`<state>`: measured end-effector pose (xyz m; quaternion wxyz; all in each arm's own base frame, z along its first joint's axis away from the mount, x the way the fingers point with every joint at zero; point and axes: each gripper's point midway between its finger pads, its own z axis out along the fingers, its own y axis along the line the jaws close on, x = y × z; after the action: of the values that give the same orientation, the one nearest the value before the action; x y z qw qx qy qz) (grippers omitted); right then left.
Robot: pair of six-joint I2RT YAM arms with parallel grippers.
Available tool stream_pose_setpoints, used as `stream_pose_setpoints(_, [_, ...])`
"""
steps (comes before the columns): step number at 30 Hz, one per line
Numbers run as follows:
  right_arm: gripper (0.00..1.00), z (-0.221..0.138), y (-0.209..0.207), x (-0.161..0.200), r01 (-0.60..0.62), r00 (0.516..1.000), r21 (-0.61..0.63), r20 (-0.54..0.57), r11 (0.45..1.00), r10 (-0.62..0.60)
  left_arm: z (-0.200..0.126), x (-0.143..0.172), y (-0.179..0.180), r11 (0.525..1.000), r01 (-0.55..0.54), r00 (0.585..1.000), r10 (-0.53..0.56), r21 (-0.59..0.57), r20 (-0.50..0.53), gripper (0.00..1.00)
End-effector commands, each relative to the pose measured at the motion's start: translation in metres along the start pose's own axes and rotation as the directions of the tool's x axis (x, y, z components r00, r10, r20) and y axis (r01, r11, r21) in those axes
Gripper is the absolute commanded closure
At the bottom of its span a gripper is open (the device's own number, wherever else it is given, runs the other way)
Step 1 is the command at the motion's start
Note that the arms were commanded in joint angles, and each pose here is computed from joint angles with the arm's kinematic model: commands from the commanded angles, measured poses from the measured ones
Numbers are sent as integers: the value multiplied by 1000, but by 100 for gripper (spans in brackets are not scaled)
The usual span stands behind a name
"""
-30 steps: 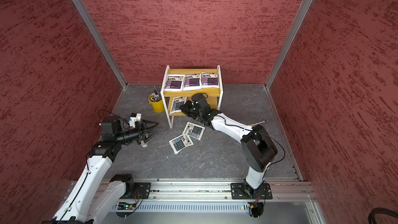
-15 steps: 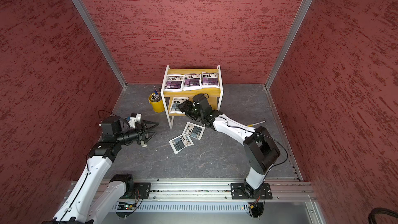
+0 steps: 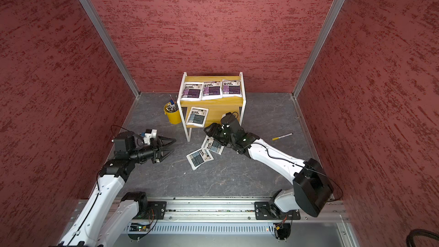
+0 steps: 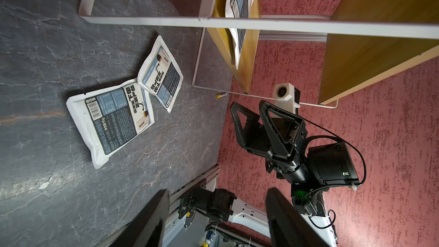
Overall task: Place the bagged coffee beans on the shelf by color
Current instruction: Place the bagged coffee beans on the shelf, then pick up the bagged coffee beans at the center of the board.
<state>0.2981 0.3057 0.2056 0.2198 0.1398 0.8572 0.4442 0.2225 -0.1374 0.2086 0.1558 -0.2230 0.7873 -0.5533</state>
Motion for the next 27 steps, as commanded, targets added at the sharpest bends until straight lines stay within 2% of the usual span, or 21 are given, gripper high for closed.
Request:
stream_pose_setpoints(1, [34, -23, -12, 8, 34, 999, 40, 10, 999, -34, 0, 7, 2, 1000, -17, 1000, 17, -5, -18, 31])
stream_pose_setpoints(7, [36, -30, -58, 43, -29, 995, 126, -92, 992, 40, 13, 16, 16, 1000, -2, 997, 0, -26, -74, 28])
stream_pose_setpoints(13, [39, 6, -86, 87, -105, 971, 157, -198, 982, 136, 31, 29, 47, 996, 42, 991, -52, -84, -124, 28])
stream_pose_setpoints(20, [43, 57, -100, 123, -205, 943, 185, -225, 961, 244, 40, 33, 72, 987, 92, 985, -109, -129, -134, 28])
stream_pose_setpoints(24, [44, 75, -105, 135, -264, 931, 195, -206, 945, 302, 38, 26, 95, 963, 120, 987, -142, -241, -78, 28])
stream_pose_setpoints(27, [44, 86, -111, 144, -305, 919, 209, -191, 929, 345, 41, 22, 101, 957, 141, 986, -160, -253, -57, 28])
